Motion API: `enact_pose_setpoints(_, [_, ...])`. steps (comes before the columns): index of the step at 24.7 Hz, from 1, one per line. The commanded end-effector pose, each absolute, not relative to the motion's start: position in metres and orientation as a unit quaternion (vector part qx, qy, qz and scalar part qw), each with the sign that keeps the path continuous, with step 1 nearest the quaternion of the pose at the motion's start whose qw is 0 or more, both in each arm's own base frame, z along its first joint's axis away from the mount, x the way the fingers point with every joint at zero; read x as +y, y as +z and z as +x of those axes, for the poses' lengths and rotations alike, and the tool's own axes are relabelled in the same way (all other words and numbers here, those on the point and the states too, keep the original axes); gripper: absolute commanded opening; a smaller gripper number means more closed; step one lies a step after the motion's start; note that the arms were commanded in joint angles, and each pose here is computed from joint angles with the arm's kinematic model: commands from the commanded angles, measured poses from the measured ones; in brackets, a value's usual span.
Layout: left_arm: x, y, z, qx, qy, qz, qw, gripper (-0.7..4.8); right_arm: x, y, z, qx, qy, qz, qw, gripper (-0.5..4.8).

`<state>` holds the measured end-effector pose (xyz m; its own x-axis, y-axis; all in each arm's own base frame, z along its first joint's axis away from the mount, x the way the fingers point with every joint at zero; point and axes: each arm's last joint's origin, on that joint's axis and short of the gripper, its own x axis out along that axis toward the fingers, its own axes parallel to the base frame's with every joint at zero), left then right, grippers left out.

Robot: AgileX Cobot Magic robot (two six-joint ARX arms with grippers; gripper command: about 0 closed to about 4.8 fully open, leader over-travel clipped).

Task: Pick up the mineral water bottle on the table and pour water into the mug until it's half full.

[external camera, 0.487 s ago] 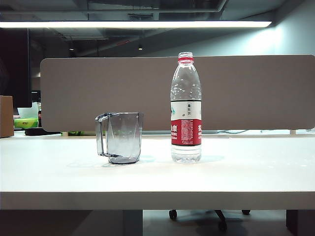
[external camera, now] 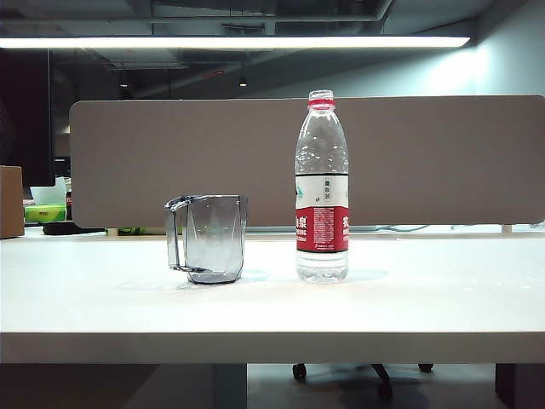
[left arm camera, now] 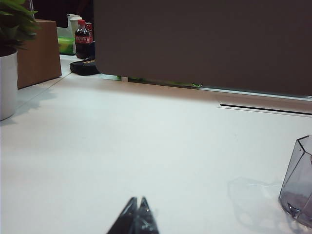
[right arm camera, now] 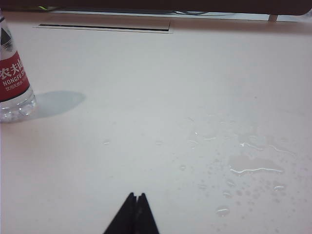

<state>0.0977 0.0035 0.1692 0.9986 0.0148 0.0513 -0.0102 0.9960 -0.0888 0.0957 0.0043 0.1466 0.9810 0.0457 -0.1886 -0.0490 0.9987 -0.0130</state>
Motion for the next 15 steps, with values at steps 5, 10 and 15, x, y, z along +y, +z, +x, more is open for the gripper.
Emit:
enact_pose_setpoints(5, [-0.002, 0.21, 0.087, -0.072, -0.089, -0.175, 0.978, -0.05, 0.006, 0.189, 0.088, 0.027, 0.061, 0.15, 0.986, -0.06])
enact_pose_setpoints(10, [-0.011, 0.259, 0.063, -0.071, -0.248, -0.154, 0.954, -0.05, 0.01, 0.257, 0.059, 0.01, 0.157, 0.093, 0.983, 0.09])
enact_pose_setpoints(15, [-0.013, 0.253, 0.066, 0.012, -0.258, -0.121, 0.958, -0.05, 0.019, 0.296, 0.088, 0.042, 0.273, 0.056, 0.96, 2.03])
